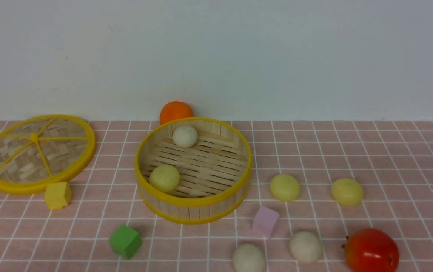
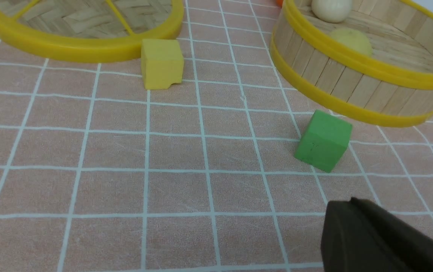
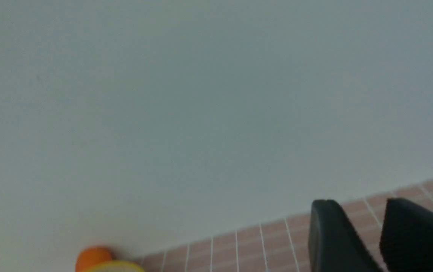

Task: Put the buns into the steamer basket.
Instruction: Use the right arm to grab a steamed stuffed bun

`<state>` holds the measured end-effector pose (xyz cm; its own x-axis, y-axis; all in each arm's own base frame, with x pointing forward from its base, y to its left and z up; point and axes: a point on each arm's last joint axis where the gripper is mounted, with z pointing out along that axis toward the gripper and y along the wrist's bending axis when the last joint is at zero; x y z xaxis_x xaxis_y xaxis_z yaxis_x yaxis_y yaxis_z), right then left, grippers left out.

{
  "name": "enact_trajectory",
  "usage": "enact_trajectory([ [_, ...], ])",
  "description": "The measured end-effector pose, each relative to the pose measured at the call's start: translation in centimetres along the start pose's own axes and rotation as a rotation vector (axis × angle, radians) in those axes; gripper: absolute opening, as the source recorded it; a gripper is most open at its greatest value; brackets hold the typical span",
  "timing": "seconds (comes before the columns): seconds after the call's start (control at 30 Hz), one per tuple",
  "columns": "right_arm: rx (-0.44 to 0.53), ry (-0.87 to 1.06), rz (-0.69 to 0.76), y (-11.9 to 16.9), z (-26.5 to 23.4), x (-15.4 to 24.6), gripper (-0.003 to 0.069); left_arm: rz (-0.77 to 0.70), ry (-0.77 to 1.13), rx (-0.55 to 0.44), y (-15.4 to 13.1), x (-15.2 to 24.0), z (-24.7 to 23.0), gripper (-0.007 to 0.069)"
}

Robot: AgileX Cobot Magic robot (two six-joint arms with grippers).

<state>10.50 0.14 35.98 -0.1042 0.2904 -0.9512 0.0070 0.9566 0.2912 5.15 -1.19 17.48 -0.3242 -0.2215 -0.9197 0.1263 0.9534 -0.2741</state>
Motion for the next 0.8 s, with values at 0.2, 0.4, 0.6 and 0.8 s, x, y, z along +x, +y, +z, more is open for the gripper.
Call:
enact_trajectory([
  [0.2, 0.057, 0.356, -0.034, -0.6, 7.2, 1.1, 0.0242, 0.000, 0.000, 0.000, 0.0, 0.0, 0.0, 0.0041],
  [0.4, -0.024, 0.603, -0.066, -0.1, 14.0, 5.0, 0.0242, 0.000, 0.000, 0.000, 0.0, 0.0, 0.0, 0.0043],
  [0.6, -0.107, 0.860, -0.058, 2.2, 20.4, 6.3, 0.0242, 0.000, 0.000, 0.000, 0.0, 0.0, 0.0, 0.0048],
  [0.8, -0.029, 1.063, -0.042, 2.9, 25.4, 8.8, 0.0242, 0.000, 0.000, 0.000, 0.0, 0.0, 0.0, 0.0050],
])
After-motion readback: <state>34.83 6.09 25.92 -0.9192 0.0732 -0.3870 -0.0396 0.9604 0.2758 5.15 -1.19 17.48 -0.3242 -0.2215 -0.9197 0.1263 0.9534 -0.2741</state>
